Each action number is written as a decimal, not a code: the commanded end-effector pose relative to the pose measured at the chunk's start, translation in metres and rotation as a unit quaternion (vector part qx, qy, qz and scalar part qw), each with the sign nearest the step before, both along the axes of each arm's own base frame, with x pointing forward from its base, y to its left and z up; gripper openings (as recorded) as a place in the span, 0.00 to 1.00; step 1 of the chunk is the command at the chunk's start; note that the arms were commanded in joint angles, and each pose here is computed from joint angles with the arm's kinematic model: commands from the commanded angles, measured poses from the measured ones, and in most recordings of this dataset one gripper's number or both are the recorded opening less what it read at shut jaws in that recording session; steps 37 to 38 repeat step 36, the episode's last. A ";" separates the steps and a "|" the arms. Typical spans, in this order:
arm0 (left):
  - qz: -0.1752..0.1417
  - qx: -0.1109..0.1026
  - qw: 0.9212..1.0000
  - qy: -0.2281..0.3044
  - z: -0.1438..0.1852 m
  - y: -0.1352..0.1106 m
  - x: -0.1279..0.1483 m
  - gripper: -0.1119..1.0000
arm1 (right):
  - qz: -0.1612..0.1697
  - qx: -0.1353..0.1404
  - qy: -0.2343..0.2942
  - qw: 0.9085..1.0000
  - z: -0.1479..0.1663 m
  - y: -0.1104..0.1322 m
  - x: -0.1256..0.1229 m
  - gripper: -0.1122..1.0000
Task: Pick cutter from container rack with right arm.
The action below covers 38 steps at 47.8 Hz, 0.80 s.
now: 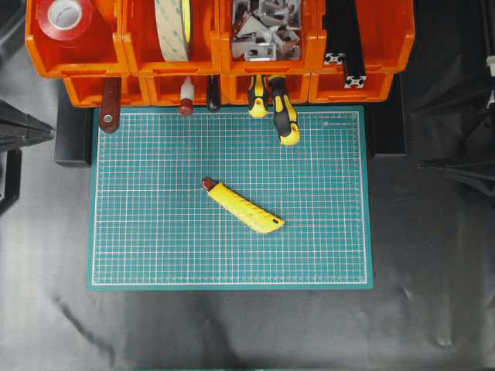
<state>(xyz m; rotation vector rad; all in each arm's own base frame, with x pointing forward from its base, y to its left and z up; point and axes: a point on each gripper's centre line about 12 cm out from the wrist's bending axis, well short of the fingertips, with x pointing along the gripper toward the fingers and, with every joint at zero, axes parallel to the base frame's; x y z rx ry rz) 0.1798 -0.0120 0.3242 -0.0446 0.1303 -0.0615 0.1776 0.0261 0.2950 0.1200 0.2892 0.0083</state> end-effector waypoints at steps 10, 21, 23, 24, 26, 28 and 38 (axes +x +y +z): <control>0.000 -0.001 1.000 -0.004 0.004 0.000 0.000 0.10 | -0.004 -0.001 -0.001 1.000 0.003 -0.001 0.001 0.79; 0.001 -0.001 1.000 -0.001 0.004 0.000 -0.001 0.10 | -0.007 -0.002 0.002 1.000 0.002 -0.002 0.001 0.79; 0.001 -0.001 1.000 -0.002 0.004 0.000 -0.001 0.10 | -0.009 -0.002 0.003 1.000 0.002 -0.002 0.001 0.79; 0.001 -0.001 1.000 -0.003 0.005 0.000 -0.001 0.10 | -0.010 -0.002 0.003 1.000 0.002 -0.002 0.001 0.79; 0.001 -0.001 1.000 -0.003 0.005 0.000 -0.001 0.10 | -0.011 -0.002 0.003 1.000 0.002 -0.003 0.001 0.79; 0.001 -0.001 1.000 -0.004 0.005 0.000 -0.001 0.10 | -0.012 -0.002 0.003 1.000 0.002 -0.003 0.001 0.79; 0.000 -0.002 1.000 -0.004 0.004 0.000 -0.001 0.10 | -0.017 -0.001 0.000 1.000 0.003 -0.005 0.000 0.79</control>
